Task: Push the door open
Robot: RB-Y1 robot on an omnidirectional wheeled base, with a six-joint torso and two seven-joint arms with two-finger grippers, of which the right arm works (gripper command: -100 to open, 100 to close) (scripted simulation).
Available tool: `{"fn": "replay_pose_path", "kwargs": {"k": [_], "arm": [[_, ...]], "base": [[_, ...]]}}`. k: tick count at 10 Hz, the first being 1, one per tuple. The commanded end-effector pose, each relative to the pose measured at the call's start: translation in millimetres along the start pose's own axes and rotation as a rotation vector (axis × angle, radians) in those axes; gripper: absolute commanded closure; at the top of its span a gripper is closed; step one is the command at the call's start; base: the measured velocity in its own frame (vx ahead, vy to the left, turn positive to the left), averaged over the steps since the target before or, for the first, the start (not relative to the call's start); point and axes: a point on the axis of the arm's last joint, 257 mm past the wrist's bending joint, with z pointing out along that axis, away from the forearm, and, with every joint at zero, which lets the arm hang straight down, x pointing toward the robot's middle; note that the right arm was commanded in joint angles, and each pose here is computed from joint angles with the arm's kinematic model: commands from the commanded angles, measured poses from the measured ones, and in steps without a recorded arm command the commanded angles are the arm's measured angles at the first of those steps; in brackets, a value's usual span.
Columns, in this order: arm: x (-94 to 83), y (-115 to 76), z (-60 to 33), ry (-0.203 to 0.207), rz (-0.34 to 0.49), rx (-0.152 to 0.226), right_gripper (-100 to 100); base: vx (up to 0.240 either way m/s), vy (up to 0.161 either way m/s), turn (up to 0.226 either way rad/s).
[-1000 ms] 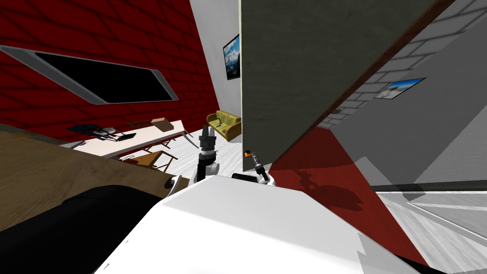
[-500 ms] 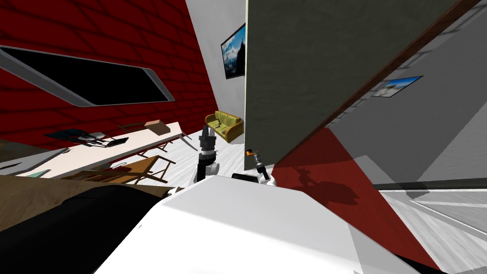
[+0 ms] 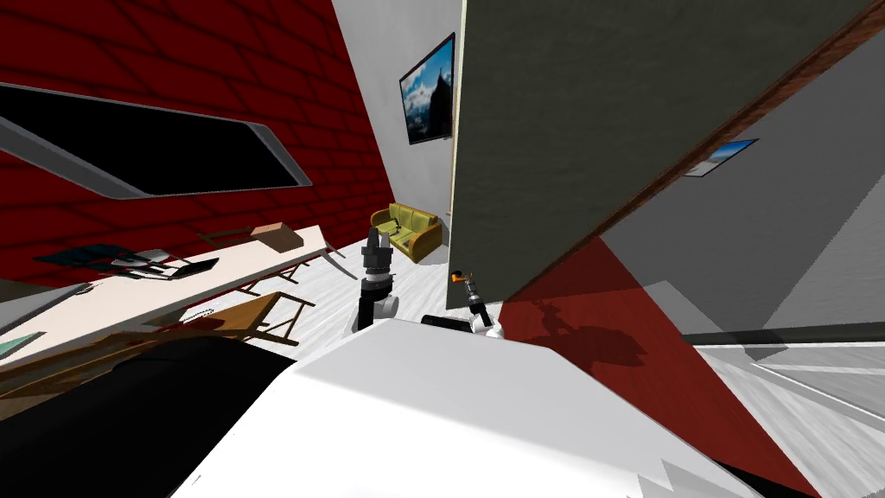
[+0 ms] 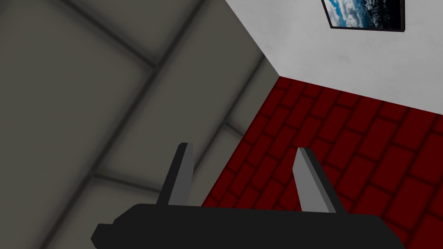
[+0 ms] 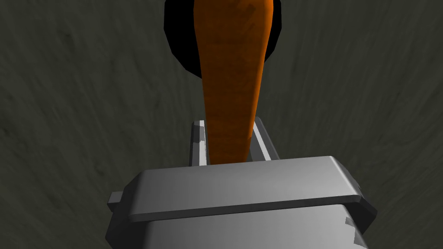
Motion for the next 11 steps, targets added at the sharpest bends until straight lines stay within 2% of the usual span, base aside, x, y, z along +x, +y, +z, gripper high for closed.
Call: {"fn": "replay_pose_path", "kwargs": {"k": [1,5,10,11], "arm": [[-14.5,3.0,1.4,-0.025,-0.008,-0.011,100],[-35.7,3.4,1.1,-0.077,-0.007,-0.012,100],[-47.2,5.1,2.6,-0.138,0.022,-0.017,100],[-55.3,1.8,-2.4,-0.143,0.012,-0.008,100]], "base": [[0.137,0.153,-0.062],[0.132,0.128,-0.051],[0.157,0.141,-0.067],[0.075,0.051,-0.05]]}}
